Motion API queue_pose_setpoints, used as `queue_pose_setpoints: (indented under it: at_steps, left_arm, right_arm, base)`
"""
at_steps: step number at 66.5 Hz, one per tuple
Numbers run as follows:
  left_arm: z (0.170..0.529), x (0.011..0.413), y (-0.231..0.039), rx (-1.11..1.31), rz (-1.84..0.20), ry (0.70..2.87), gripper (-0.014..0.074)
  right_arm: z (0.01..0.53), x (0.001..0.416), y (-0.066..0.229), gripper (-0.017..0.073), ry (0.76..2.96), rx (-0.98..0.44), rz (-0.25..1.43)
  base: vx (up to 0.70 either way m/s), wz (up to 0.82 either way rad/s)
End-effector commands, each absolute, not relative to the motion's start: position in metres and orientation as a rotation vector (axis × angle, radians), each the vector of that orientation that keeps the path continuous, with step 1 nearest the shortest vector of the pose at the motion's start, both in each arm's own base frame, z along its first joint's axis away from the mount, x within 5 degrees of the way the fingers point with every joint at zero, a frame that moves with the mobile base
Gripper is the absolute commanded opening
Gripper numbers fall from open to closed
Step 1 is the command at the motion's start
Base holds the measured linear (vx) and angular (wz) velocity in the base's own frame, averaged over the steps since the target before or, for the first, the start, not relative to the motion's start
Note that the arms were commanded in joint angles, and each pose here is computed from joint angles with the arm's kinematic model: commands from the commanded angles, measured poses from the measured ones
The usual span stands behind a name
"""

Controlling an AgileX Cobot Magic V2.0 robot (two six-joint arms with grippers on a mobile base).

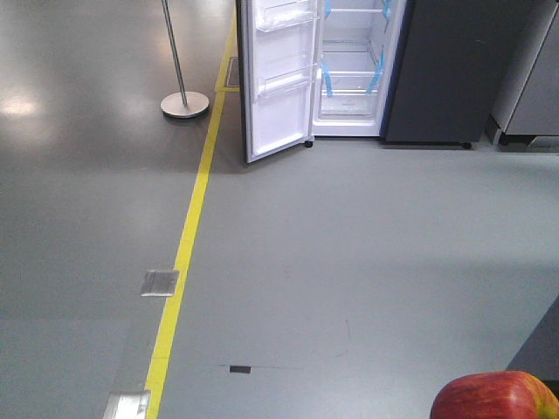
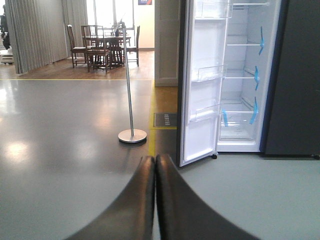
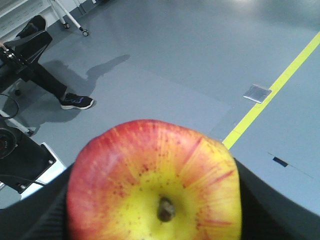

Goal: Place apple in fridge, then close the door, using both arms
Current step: 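Drive the base up to the open refrigerator door holding the apple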

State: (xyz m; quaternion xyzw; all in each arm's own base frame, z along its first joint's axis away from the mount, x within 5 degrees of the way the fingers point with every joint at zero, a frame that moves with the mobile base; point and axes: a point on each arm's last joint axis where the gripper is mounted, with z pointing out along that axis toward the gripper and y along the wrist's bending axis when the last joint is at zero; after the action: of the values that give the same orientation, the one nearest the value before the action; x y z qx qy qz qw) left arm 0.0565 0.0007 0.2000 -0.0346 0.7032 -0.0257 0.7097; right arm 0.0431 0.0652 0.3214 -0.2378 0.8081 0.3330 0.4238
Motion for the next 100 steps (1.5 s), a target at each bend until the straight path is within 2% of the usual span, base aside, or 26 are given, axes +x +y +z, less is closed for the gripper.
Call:
queue_pose_setpoints:
  at_steps: [1, 100]
  left_arm:
    - [0.2035, 0.0556, 0.0005, -0.073, -0.067, 1.479, -0.0006]
    - [0.2035, 0.0556, 0.0005, -0.073, -0.067, 1.479, -0.0006]
  right_arm:
    - [0.3351, 0.0461, 0.0661, 0.0331, 1.942, -0.547, 0.858]
    - [0.3351, 0.0461, 0.0661, 0.0331, 1.941, -0.551, 0.856]
  base:
    - [0.28, -0.11]
    - [0.25, -0.01]
